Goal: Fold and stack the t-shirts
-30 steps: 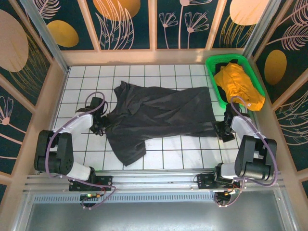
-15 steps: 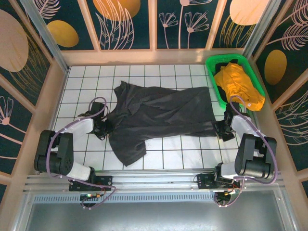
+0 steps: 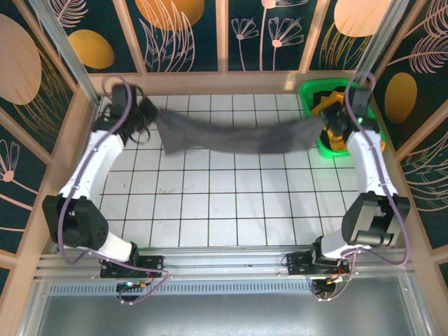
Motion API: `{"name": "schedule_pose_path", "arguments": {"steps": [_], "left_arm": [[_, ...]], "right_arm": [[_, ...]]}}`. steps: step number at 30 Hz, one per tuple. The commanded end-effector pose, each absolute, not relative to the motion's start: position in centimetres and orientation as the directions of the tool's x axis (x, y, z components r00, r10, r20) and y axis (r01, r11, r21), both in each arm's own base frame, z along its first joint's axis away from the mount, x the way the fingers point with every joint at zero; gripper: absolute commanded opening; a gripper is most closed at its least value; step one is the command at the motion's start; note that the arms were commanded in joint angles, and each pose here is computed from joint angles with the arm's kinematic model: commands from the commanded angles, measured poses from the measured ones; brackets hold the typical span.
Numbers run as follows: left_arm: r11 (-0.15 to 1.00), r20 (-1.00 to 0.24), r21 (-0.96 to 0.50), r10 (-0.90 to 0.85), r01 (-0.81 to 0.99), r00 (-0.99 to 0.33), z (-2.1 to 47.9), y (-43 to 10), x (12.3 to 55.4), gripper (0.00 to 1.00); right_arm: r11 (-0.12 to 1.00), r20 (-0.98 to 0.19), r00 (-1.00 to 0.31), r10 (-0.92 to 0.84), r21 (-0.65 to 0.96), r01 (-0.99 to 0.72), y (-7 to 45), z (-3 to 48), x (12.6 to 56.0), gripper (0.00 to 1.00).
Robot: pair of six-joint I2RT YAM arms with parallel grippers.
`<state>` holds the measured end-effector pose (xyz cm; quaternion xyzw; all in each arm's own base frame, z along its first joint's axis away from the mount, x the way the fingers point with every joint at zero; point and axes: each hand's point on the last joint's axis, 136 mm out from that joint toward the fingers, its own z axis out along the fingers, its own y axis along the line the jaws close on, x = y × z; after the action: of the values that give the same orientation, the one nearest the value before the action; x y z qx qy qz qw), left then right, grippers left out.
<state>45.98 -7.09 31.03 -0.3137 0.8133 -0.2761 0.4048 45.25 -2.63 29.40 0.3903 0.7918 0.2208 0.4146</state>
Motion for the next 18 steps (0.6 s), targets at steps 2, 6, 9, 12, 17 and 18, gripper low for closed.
{"name": "schedule_pose_path", "arguments": {"steps": [2, 6, 9, 12, 17, 18], "left_arm": [[0.52, -0.481, -0.832, -0.85, -0.192, -0.215, 43.6, -2.3, 47.7, 0.0], [0.478, -0.472, -0.876, -0.877, -0.068, -0.088, 51.8, 0.4, 45.2, 0.0], [0.463, -0.463, -0.886, -0.886, 0.015, 0.011, 56.4, 2.3, 41.3, 0.0], [0.453, -0.444, -0.889, -0.888, 0.067, 0.12, 59.9, 3.9, 37.0, 0.0], [0.426, -0.405, -0.899, -0.897, 0.099, 0.178, 61.4, 4.4, 34.9, 0.0], [0.41, -0.394, -0.909, -0.904, 0.074, 0.169, 60.5, 4.6, 35.5, 0.0]], "right_arm": [[0.674, -0.662, -0.131, 0.738, 0.714, 0.188, -4.0, 44.0, 47.8, 0.0], [0.699, -0.699, 0.043, 0.714, 0.715, 0.023, -4.2, 53.2, 44.8, 0.0], [0.707, -0.693, 0.154, 0.705, 0.703, -0.077, -4.0, 57.5, 40.2, 0.0], [0.709, -0.672, 0.237, 0.701, 0.693, -0.13, -4.0, 59.5, 35.5, 0.0], [0.695, -0.654, 0.239, 0.718, 0.694, -0.189, -3.2, 59.6, 32.5, 0.0], [0.688, -0.654, 0.216, 0.725, 0.698, -0.2, -2.9, 59.1, 32.9, 0.0]]}}
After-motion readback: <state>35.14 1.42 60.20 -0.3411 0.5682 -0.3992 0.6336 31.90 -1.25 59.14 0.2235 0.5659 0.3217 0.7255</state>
